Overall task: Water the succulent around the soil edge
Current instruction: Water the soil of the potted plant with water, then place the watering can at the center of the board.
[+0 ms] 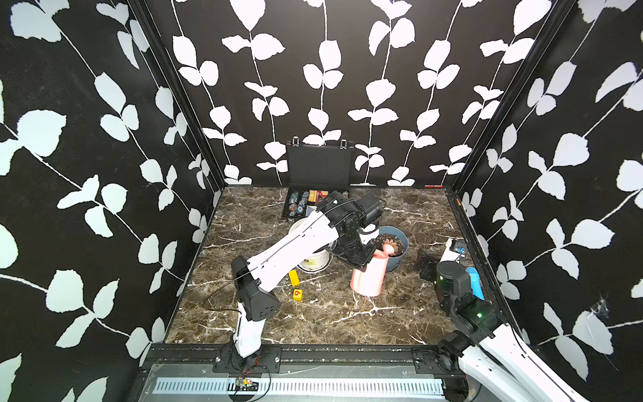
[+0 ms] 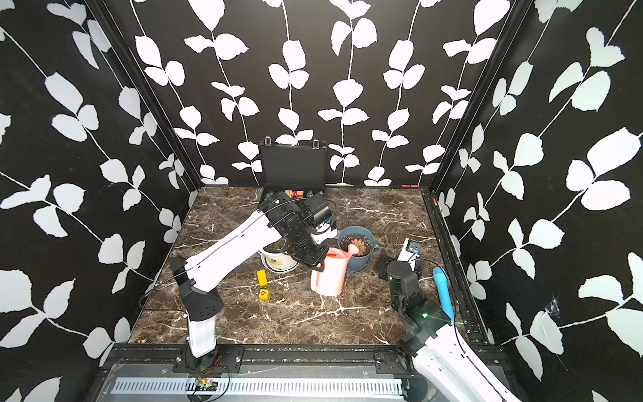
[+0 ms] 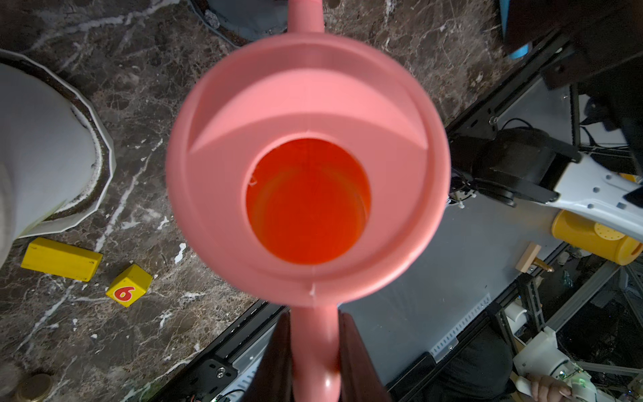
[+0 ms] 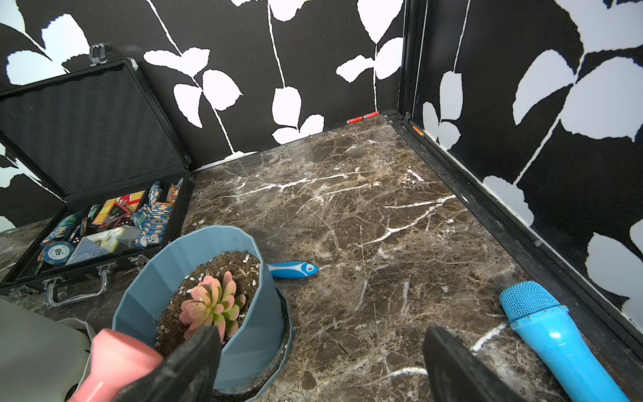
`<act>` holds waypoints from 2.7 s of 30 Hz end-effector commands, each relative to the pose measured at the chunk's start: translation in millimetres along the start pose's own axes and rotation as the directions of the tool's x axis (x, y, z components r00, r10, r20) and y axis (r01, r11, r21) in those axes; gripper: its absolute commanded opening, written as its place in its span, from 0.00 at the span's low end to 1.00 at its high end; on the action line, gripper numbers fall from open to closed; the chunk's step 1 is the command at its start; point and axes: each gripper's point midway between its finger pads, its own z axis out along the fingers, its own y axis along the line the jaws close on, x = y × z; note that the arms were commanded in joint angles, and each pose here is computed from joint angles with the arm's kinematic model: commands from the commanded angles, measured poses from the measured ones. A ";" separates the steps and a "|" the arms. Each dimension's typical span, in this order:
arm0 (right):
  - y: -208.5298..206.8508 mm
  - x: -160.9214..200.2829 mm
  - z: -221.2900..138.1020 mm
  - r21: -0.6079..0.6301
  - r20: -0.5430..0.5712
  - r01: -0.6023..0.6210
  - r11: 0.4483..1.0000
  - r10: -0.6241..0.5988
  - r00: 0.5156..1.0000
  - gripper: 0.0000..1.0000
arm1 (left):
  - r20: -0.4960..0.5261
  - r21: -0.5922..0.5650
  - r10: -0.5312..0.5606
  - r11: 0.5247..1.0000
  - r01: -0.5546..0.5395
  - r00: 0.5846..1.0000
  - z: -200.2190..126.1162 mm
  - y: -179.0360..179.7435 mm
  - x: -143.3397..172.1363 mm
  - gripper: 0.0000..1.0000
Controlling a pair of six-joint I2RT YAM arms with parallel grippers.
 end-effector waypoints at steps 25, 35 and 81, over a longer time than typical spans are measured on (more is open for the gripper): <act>-1.5 0.4 3.3 0.013 0.008 -0.005 1.000 0.005 1.000 0.93 | 0.114 -0.044 0.009 0.999 -0.004 0.993 -36.1 29.1 4.5 0.00; 5.5 2.0 4.5 -0.024 0.001 0.004 1.000 -0.004 1.000 0.93 | 0.230 -0.080 0.003 0.997 0.016 0.973 -31.9 49.1 25.3 0.00; 33.9 10.2 12.4 -0.161 -0.008 0.040 0.986 -0.042 0.999 0.92 | 0.592 -0.254 -0.149 0.898 0.359 0.792 108.7 68.0 46.6 0.00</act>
